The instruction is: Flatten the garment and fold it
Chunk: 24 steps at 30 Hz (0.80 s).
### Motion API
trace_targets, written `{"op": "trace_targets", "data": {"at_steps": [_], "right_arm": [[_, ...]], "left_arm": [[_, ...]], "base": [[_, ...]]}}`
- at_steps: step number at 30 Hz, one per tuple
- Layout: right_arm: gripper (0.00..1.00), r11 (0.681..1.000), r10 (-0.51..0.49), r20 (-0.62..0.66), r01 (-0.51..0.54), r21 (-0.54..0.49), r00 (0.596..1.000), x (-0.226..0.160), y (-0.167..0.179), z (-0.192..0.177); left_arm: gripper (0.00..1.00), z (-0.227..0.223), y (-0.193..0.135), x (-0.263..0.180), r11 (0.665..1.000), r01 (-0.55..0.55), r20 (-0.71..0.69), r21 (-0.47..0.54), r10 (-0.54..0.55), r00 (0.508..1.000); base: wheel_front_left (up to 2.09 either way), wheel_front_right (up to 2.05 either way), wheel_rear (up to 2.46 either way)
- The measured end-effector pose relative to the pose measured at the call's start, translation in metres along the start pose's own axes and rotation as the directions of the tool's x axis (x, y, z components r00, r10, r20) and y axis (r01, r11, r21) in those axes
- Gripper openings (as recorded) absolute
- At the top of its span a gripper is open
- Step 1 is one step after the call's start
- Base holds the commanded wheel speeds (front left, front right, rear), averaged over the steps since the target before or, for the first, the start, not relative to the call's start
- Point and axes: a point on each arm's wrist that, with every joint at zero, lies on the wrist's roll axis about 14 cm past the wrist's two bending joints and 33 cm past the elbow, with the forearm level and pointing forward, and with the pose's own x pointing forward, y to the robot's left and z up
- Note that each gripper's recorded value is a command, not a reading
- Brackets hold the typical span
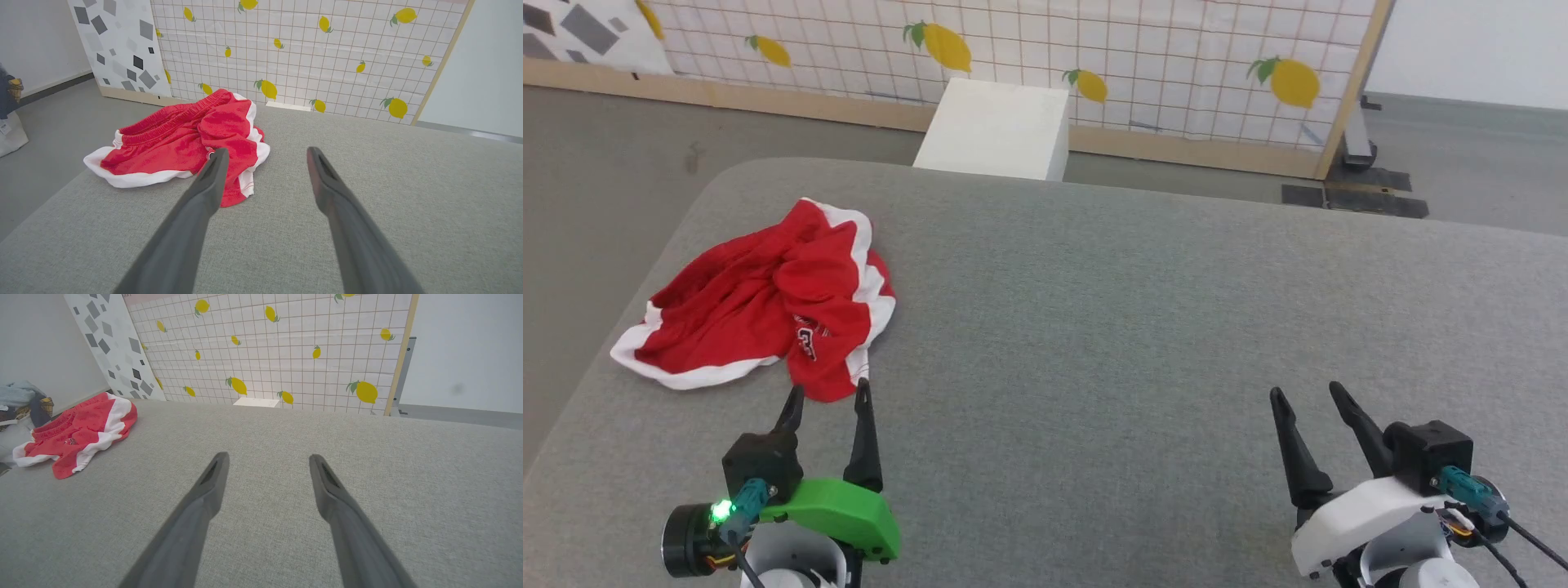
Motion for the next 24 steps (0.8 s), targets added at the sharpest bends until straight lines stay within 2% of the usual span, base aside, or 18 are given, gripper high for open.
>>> {"op": "trace_targets", "data": {"at_steps": [24], "right_arm": [[1.00,0.987,0.143,-0.047,-0.139,0.075,0.989,0.021,0.048,-0.022]], "left_arm": [[1.00,-0.001,0.053,-0.032,0.985,-0.170,0.017,-0.015,0.170,0.985]], "base": [[0.00,0.00,0.00]]}}
